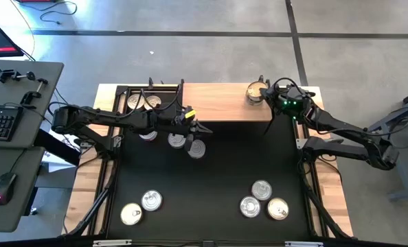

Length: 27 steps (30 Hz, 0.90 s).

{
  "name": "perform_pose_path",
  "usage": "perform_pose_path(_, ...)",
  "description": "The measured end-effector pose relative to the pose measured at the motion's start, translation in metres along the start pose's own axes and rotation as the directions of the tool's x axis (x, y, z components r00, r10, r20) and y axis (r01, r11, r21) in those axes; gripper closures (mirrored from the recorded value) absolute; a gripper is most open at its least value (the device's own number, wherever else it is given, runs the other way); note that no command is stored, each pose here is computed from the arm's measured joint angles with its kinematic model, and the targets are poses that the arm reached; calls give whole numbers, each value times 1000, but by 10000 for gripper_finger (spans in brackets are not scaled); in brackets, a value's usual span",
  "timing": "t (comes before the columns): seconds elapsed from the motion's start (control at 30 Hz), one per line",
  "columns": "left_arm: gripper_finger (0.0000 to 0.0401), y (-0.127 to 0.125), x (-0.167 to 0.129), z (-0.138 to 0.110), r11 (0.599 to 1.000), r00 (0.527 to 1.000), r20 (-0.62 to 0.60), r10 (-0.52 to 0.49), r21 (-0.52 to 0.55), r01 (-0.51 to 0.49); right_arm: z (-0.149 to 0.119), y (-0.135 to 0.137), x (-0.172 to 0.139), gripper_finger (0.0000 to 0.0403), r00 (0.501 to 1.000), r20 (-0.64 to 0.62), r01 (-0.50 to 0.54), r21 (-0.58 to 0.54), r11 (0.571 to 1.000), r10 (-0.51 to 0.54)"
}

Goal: Stack canned seafood by type on shelf
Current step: Stack the green tuna can on top of the green tuna can on the shelf

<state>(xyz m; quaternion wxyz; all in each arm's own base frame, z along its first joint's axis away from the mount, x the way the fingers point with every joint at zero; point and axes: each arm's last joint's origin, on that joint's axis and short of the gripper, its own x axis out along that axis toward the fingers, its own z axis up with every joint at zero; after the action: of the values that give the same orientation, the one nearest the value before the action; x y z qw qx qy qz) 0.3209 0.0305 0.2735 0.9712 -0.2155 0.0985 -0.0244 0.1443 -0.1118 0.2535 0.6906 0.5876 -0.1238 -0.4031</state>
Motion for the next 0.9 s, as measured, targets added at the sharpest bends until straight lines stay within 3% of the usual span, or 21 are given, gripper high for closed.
perform_pose_path(0.13,401,0,0,0,1000,1000,-1,0,0,0,0,0,-1,210,1000,-19,-5,28,1000,6)
perform_pose_path(0.6,401,0,0,0,1000,1000,-2,-2,-12,2,0,0,-1,209,1000,1,-2,-50,999,2)
perform_pose_path(0.9,401,0,0,0,999,1000,-1,-2,-51,2,1,0,-2,208,999,40,1,16,1000,-1)
